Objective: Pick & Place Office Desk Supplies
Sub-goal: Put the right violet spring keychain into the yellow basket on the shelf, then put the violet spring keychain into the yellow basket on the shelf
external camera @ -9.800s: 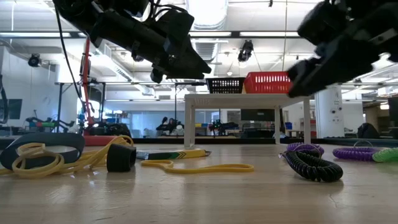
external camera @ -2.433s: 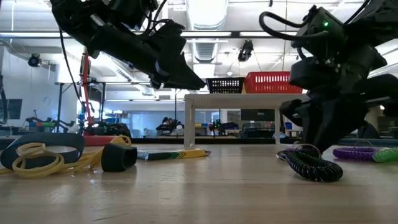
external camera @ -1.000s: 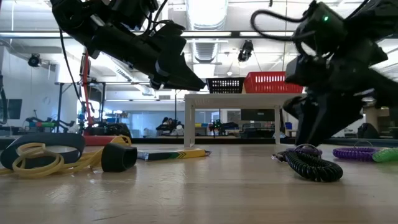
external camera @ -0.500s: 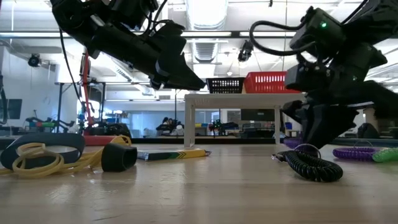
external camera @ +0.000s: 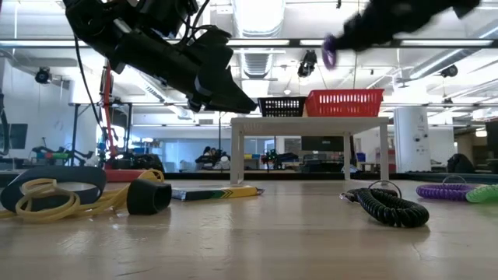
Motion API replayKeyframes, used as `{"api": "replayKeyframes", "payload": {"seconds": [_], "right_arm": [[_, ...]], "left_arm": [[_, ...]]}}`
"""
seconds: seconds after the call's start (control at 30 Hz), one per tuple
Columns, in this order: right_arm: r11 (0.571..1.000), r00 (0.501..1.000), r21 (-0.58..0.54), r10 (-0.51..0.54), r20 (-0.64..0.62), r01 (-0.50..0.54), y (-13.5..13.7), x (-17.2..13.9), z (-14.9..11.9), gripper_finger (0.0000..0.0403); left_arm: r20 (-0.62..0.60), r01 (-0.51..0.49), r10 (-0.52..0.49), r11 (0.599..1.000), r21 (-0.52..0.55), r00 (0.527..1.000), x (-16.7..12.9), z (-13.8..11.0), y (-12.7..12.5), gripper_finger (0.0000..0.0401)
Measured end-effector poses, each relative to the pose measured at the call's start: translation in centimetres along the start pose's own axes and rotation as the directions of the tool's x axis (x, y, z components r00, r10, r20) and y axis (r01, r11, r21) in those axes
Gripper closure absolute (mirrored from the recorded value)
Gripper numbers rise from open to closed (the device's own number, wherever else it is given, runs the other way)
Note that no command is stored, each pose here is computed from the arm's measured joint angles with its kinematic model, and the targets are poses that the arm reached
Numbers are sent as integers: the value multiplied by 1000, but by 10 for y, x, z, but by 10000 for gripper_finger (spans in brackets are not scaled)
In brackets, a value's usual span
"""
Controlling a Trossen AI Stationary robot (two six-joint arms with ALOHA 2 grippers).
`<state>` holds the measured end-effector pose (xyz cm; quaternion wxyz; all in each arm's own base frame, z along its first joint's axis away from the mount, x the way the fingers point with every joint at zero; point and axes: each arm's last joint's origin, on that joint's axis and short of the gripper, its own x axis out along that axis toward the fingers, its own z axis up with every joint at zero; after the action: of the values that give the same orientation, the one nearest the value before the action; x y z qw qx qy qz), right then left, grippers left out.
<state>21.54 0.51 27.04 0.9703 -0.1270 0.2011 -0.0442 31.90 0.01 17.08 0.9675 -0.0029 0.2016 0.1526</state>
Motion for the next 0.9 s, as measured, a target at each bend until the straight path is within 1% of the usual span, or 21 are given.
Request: {"api": "replayKeyframes", "payload": {"seconds": [0.07,0.13,0.17,0.23,0.3,0.4,0.5,0.6,0.73,0.83,0.9], "right_arm": [[990,991,-41,-135,11,135,-24,-5,15,375],[976,977,-42,-214,-5,214,-52,-8,25,375],[972,972,-23,-236,-19,236,-67,-8,29,375],[965,964,31,-256,-73,259,-100,-9,30,374],[955,954,102,-263,-142,278,-132,-10,26,374],[921,929,215,-266,-257,324,-176,-10,11,373],[891,916,310,-225,-333,331,-211,-9,-6,361],[860,899,376,-188,-394,345,-236,-7,-23,335],[824,870,413,-179,-460,388,-258,-5,-37,289],[814,855,430,-147,-497,390,-263,-5,-37,258],[816,855,445,-112,-506,370,-262,-8,-31,243]], "left_arm": [[1,0,0,1000,0,1000,0,0,0,275],[1,0,0,1000,4,1000,0,0,0,275],[1,-1,1,1000,6,1000,0,0,0,275],[1,-2,2,1000,6,1000,0,0,1,275],[1,-2,2,1000,6,1000,0,0,1,275],[1,-3,3,1000,5,1000,0,0,1,275],[1,-4,4,1000,5,1000,0,0,1,275],[0,-4,4,1000,5,1000,0,0,1,275],[-5,-4,4,1000,6,1000,0,0,1,275],[-21,-5,6,1000,9,1000,0,-2,1,275],[-23,-6,6,1000,9,1000,0,-2,2,275]]}}
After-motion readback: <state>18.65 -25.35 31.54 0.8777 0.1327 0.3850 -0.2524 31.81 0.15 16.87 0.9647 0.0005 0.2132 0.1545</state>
